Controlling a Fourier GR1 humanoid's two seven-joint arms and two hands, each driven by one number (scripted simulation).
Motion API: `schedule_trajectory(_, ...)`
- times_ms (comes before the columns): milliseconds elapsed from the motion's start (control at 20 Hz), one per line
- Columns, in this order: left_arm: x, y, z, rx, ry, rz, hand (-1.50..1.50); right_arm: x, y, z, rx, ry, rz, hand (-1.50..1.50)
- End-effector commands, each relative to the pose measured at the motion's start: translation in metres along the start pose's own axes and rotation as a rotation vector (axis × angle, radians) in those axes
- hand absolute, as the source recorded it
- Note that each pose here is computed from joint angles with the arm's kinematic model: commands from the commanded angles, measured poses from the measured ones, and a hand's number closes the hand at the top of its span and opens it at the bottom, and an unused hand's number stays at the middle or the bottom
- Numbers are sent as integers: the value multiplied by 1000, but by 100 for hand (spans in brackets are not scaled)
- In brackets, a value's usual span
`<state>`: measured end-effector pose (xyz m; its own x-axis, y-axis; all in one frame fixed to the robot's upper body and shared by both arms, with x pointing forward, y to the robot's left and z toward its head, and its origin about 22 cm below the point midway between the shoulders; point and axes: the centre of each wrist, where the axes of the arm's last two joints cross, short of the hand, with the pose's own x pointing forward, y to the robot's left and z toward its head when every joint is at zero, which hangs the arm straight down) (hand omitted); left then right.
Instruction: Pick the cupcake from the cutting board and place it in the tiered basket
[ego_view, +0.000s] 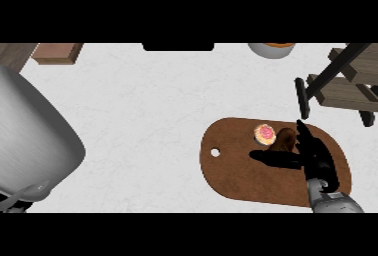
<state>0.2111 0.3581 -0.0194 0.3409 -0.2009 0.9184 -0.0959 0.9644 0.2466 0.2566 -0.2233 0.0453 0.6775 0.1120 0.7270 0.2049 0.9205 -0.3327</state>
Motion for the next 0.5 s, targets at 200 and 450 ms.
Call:
schedule_trajectory(200,18,13,5,-6,10,-6,0,-12,20,-12,22,38,-7,-150)
schedule_trajectory(450,-1,-6,-12,-2,42,-5,0,11,19,-26,18,17,1,-150)
